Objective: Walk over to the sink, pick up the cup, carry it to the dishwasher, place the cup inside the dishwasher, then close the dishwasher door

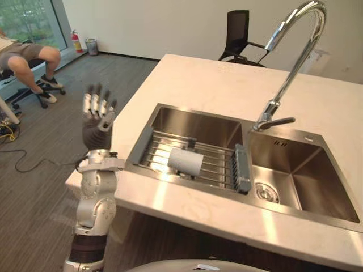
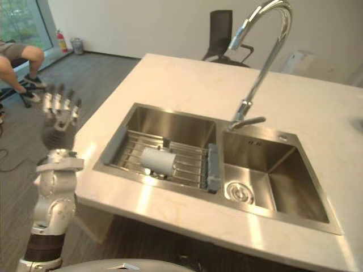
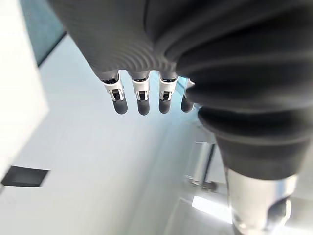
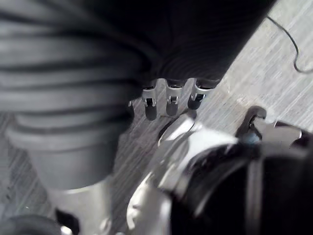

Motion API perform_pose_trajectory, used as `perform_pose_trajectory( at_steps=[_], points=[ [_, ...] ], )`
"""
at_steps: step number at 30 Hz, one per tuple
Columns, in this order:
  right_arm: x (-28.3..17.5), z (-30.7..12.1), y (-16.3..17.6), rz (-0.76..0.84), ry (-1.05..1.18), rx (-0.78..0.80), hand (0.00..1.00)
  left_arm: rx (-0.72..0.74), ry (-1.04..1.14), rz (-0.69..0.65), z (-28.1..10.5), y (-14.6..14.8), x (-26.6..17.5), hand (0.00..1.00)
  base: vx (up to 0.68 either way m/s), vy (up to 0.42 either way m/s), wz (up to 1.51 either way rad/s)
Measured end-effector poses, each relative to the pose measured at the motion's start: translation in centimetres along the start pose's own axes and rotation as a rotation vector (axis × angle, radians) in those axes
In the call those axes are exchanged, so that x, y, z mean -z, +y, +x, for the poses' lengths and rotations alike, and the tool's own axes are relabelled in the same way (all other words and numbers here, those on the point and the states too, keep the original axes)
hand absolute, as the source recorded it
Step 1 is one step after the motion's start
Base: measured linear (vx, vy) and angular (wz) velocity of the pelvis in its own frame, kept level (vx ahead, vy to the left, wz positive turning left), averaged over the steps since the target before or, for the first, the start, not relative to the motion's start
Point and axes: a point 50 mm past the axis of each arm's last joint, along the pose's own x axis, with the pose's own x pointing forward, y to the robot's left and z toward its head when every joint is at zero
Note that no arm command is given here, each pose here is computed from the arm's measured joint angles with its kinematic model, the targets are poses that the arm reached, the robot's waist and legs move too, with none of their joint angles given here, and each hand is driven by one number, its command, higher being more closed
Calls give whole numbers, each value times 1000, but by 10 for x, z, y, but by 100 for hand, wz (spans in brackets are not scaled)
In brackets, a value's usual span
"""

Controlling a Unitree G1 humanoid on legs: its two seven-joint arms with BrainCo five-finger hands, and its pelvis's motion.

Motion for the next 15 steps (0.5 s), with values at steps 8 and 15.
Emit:
perform_pose_trajectory(
  at_steps=[8,15],
  points=[
    [-41,3,14,154,-103,-29,0,-25,258,203,-9,23,48,0,13,-131,-20],
    [-32,6,29,194,-90,-97,0,17,215,777,-8,45,36,0,-87,-9,-5]
  ],
)
